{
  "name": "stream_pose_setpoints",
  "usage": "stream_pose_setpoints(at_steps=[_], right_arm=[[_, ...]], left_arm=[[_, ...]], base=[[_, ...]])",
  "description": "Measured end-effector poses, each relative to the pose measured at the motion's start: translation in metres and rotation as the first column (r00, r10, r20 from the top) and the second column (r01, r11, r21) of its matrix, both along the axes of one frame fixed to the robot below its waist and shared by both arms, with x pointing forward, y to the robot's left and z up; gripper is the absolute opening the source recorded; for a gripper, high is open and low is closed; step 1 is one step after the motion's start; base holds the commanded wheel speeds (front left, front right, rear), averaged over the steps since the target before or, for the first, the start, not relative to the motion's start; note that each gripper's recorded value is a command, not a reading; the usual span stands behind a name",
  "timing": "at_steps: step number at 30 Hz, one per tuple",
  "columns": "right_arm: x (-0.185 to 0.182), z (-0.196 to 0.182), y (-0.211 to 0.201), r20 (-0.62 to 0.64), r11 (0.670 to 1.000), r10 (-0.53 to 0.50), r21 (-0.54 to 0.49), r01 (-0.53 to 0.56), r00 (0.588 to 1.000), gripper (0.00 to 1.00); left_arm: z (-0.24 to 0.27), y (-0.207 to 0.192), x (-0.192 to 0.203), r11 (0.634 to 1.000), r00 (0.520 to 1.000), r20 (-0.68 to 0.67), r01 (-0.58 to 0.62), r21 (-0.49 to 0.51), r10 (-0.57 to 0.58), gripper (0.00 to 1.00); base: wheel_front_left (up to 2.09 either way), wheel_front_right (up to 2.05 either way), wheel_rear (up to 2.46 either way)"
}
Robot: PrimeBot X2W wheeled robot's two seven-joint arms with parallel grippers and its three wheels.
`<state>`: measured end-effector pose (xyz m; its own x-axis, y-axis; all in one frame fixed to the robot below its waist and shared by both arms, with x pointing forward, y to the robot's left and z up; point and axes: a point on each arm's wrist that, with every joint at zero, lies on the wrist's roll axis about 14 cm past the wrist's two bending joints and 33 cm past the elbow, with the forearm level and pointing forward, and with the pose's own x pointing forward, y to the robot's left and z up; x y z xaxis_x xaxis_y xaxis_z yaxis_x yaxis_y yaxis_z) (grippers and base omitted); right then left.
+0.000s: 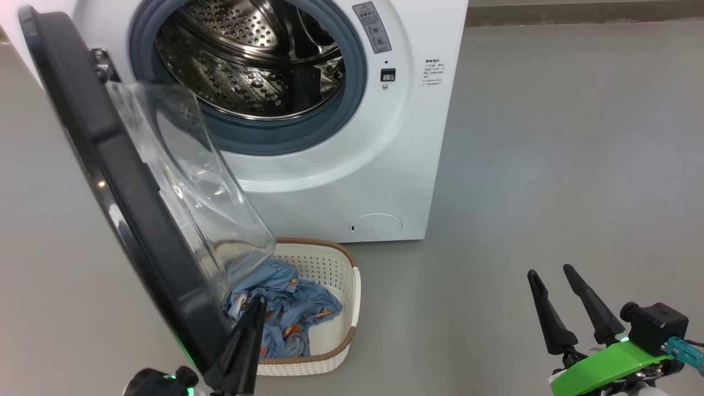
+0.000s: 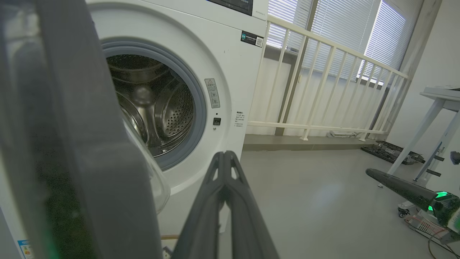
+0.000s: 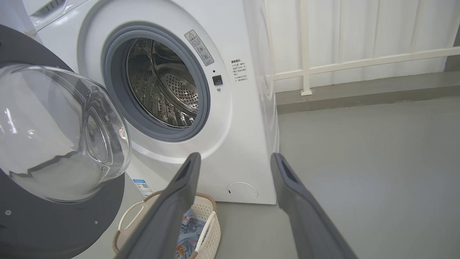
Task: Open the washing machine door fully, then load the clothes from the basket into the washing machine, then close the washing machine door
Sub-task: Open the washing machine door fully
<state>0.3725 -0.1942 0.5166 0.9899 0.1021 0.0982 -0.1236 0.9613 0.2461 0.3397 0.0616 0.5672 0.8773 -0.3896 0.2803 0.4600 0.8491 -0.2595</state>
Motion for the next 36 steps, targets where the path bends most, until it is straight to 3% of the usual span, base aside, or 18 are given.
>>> stream_pose_setpoints(at_steps=[12,36], right_arm=[[-0.001,-0.001,-0.005,-0.004,1.000,-0.011,-0.006,0.011,1.000,1.00],[0.014,-0.002,0.022,-0.005,0.998,0.061,0.008,-0.061,0.998,1.00]], left_arm=[[-0.034,0.000,0.007,1.000,0.993,-0.115,-0.007,-0.005,0.006,0.00],[-0.034,0.032,0.008,0.993,0.986,-0.122,-0.120,-0.022,0.116,0.00]], base=[[0.00,0.00,0.00],[0.00,0.00,0.00]])
